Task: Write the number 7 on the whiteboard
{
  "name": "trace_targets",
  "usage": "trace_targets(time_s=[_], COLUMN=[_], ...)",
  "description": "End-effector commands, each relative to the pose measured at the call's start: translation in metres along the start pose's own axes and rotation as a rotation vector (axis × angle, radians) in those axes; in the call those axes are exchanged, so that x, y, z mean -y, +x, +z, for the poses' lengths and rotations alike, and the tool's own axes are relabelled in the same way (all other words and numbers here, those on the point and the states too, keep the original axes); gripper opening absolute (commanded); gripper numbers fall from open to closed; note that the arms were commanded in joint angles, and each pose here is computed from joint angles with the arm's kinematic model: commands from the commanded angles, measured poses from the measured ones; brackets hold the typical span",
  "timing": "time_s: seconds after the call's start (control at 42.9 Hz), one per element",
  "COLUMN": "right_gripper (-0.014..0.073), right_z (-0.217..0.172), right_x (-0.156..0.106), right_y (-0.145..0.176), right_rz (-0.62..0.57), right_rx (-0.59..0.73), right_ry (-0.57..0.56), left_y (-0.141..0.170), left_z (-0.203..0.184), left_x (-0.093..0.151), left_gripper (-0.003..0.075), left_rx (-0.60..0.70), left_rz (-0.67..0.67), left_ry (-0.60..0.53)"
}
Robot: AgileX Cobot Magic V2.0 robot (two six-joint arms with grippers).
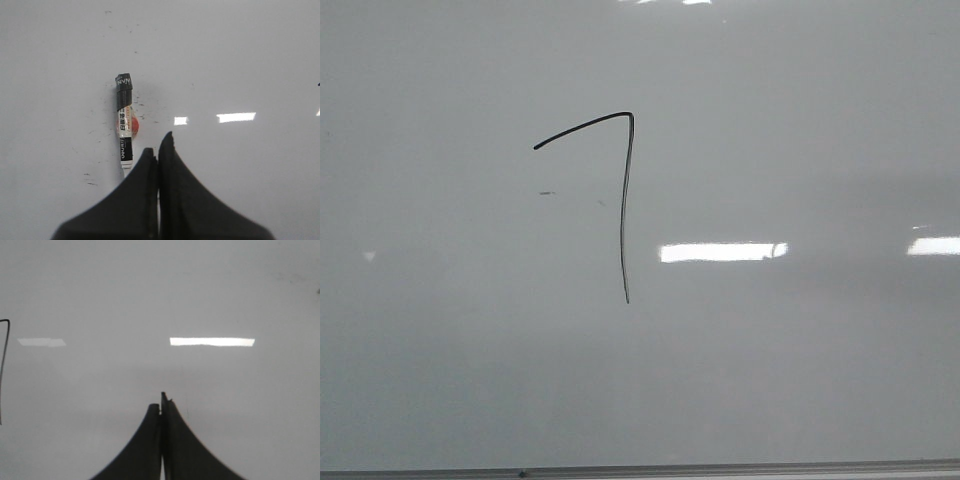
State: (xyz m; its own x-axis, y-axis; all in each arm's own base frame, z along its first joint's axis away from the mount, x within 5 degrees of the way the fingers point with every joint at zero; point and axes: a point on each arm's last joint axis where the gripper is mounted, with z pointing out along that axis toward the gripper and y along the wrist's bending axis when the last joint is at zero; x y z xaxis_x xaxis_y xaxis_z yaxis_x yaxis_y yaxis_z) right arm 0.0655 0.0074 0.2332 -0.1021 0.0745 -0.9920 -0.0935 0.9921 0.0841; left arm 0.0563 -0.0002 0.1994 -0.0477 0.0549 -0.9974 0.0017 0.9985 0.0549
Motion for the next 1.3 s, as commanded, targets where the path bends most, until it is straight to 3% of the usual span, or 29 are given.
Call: trace_targets(time_s=[0.0,0.21,1.281], right_gripper=[-0.0067,-0.0067,-0.0067], right_z=[-0.002,-0.005,-0.007], right_x=[0.003,0.006,0.006], right_y=[0.008,0.037,0.037], right_rz=[-0.01,-0.008,-0.006], right_rx=[0.089,0.061,0.073], right_ry=[0.024,0.033,0.04], left_y=[-0.007,-0.007,-0.007], left_z=[-0.001,-0.001,-0.001], left_x=[-0.001,-0.001,-0.001], left_gripper=[-0.002,-0.002,-0.002], left_rx=[0.097,0.097,0.097], left_rz=[-0.012,-0.012,-0.012], left_ry=[-0.012,-0.012,-0.012])
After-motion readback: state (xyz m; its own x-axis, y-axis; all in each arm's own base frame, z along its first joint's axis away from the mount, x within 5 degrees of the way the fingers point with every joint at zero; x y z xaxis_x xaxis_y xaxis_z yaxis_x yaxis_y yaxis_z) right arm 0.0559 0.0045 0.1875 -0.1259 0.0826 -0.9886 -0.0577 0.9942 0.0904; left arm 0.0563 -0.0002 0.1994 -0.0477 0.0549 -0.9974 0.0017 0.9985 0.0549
